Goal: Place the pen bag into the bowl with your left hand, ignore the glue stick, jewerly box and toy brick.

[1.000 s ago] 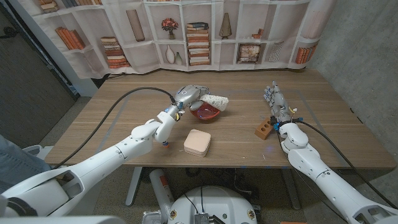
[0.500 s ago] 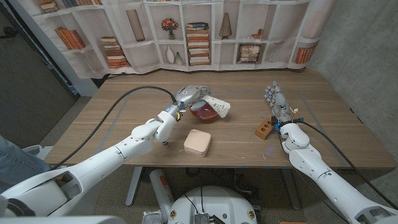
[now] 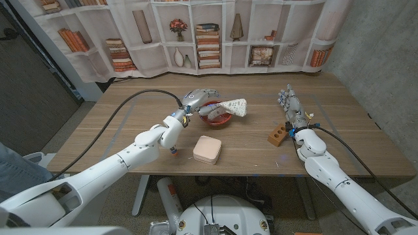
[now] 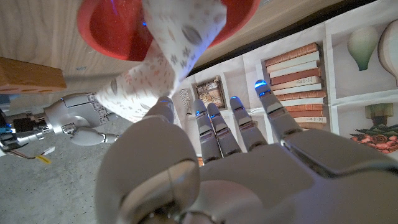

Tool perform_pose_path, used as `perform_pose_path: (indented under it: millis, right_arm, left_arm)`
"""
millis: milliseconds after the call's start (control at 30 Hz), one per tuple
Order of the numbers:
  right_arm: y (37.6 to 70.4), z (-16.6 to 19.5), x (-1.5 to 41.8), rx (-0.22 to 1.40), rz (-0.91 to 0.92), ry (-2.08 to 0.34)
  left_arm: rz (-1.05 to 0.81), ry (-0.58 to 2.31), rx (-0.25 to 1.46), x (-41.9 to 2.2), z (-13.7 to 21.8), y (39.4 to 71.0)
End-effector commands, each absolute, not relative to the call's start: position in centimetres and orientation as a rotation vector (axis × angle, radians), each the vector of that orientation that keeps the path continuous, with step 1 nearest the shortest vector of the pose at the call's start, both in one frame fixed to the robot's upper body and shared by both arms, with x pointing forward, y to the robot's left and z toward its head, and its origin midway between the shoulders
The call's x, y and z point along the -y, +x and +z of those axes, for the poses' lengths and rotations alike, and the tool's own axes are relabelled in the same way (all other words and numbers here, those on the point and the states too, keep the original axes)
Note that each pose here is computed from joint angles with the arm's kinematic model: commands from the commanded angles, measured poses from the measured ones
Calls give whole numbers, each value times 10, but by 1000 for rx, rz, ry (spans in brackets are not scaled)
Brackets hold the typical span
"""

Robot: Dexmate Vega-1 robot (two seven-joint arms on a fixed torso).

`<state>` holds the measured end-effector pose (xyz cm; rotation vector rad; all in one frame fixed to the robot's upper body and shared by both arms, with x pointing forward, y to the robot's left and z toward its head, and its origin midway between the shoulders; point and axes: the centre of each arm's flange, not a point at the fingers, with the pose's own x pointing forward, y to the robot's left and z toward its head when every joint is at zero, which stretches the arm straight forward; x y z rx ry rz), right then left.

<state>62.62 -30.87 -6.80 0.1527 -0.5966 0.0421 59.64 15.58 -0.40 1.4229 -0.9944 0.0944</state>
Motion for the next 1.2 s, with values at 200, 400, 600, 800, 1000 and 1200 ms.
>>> perform_pose_path:
  millis: [200, 400, 600, 800, 1000, 1200]
  right_arm:
    - [624, -66, 305, 596, 49, 146]
    - [623, -66, 304, 596, 50, 144]
    - [623, -65, 302, 599, 53, 141]
    - [622, -64, 300, 604, 54, 140]
    - [619, -66, 300, 606, 51, 142]
    - [617, -67, 300, 606, 47, 143]
  left_arm:
    - [106, 1363, 972, -167, -2, 591]
    - [119, 1342, 976, -171, -1, 588]
    - [143, 1310, 970, -175, 1, 587]
    - [147, 1290, 972, -177, 6, 582]
    - [150, 1284, 976, -177, 9, 578]
    - [153, 1274, 976, -176, 12, 575]
